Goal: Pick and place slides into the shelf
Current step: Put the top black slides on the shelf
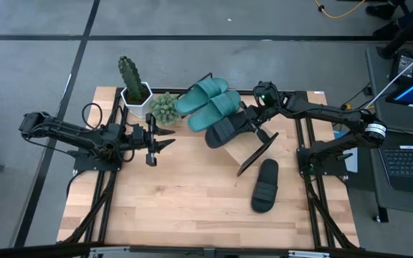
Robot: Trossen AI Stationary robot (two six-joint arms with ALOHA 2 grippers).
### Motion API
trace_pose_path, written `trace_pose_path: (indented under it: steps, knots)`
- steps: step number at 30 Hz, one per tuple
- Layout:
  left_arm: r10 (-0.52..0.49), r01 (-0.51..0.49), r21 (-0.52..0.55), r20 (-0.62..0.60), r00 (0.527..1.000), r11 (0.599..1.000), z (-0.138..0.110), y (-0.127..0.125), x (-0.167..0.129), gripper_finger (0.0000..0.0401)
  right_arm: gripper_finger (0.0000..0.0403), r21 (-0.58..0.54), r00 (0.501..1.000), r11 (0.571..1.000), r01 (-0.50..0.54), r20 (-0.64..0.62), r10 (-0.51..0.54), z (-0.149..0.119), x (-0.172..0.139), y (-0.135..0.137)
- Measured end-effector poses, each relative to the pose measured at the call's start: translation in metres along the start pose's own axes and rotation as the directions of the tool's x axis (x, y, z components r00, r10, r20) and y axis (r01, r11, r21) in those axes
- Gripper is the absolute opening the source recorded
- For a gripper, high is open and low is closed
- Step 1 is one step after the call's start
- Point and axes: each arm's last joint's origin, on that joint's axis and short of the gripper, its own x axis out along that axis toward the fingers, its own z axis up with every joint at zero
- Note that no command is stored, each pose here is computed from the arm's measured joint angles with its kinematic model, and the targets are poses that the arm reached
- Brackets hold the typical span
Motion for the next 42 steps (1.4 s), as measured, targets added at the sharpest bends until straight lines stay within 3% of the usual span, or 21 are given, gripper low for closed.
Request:
trace_pose_path:
  steps: [18, 28, 34, 42]
  knots:
    - [0.000, 0.000, -0.004, 0.000, 1.000, 1.000, 0.000, 0.000, 0.000, 0.0119, 0.0003, 0.050, 1.000, 0.999, 0.001, 0.010, -0.002, 0.008, -0.003, -0.004]
    - [-0.001, 0.001, -0.005, 0.001, 1.000, 1.000, 0.000, 0.000, 0.000, 0.0119, 0.0003, 0.137, 0.996, 0.987, -0.090, 0.041, 0.085, -0.008, 0.003, -0.033]
    - [0.000, 0.000, -0.009, 0.000, 1.000, 1.000, 0.000, 0.000, 0.000, 0.0119, 0.0003, 0.085, 0.997, 0.994, -0.063, 0.044, 0.059, 0.004, -0.002, -0.044]
    - [-0.001, 0.001, -0.009, 0.000, 1.000, 1.000, 0.000, 0.000, 0.000, 0.0119, 0.0003, 0.127, 0.998, 0.990, -0.061, 0.013, 0.060, 0.003, -0.005, -0.043]
